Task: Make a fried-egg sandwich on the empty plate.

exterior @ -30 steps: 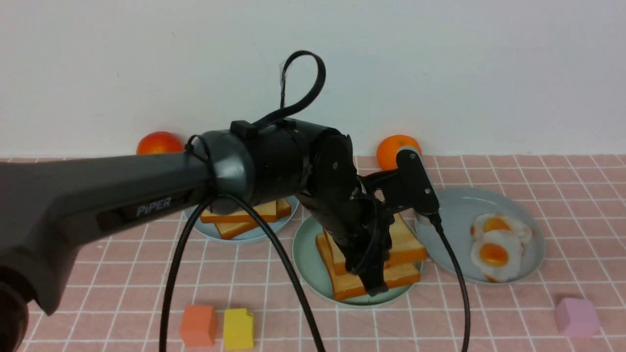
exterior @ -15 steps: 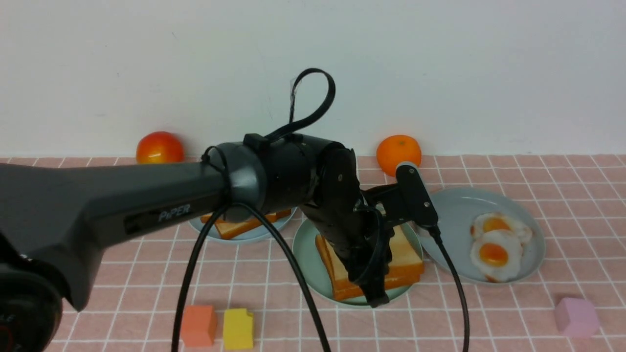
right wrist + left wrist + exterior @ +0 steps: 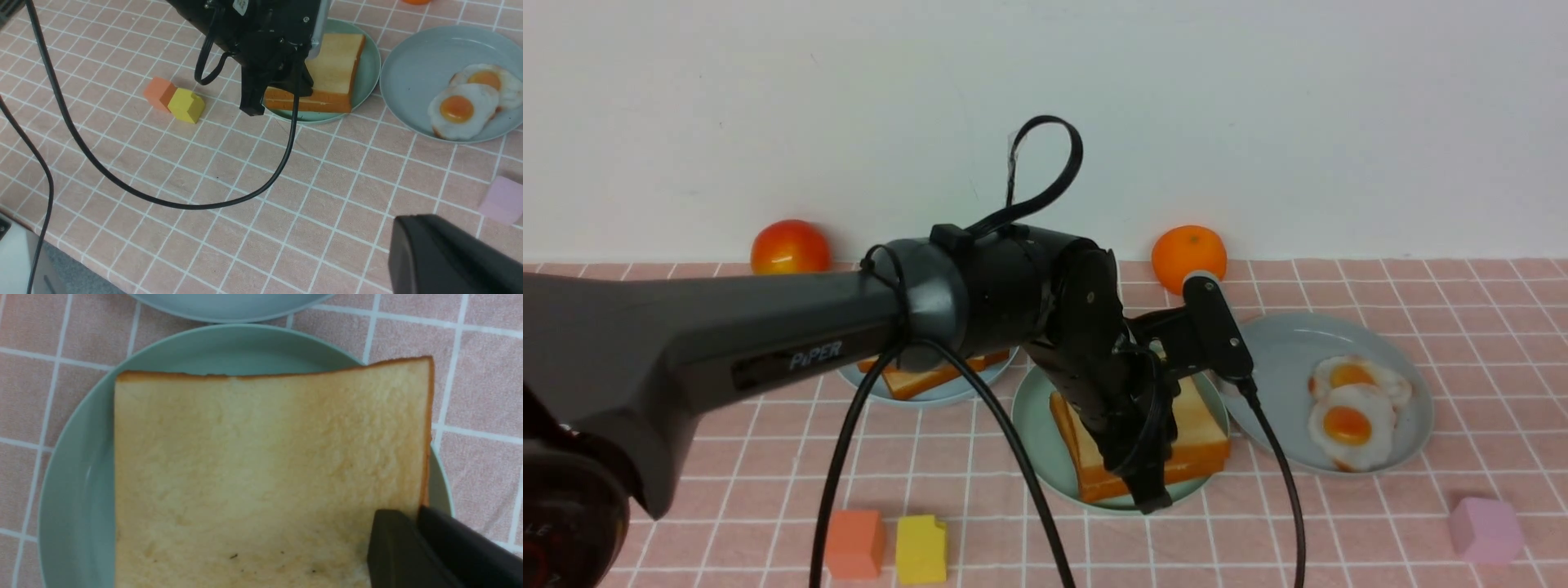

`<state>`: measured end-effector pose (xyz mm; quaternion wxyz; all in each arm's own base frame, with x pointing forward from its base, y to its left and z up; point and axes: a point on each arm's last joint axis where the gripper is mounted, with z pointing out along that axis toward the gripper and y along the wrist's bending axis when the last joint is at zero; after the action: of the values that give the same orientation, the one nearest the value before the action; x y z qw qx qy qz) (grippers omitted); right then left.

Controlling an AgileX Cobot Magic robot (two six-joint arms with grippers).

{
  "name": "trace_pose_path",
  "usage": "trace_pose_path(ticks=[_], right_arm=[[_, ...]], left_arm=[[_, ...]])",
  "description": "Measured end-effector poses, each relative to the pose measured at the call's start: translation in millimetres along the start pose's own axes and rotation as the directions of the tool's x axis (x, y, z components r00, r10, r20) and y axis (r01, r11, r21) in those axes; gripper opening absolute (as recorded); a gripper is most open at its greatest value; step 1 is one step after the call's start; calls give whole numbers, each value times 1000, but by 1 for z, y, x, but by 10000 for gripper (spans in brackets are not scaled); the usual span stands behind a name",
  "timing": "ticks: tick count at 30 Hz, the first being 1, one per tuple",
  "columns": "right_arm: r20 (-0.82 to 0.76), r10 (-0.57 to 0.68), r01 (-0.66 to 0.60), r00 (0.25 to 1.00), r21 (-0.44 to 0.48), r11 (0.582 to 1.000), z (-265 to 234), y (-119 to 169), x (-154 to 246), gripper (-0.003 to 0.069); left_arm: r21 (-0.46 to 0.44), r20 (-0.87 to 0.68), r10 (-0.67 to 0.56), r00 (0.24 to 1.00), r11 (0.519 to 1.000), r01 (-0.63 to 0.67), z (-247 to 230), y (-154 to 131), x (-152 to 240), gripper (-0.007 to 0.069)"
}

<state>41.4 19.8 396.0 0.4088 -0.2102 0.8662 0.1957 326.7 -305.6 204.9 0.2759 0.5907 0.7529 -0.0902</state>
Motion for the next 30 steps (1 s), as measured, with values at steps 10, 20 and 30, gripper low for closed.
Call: trace_pose_path(ticks=[10,20,30], right_arm=[[0,0,0,1000,0,1000,0,0,0,22],[-9,-18,18,1000,-17,1000,0,2,1,23],[1,-54,54,999,-57,997,-6,1,5,10]], left_arm=[[-10,39,-13,999,1000,13,-19,0,-8,310],[-43,326,-289,900,947,319,-174,-11,-40,12],[34,501,-455,736,861,508,-282,-91,61,12]])
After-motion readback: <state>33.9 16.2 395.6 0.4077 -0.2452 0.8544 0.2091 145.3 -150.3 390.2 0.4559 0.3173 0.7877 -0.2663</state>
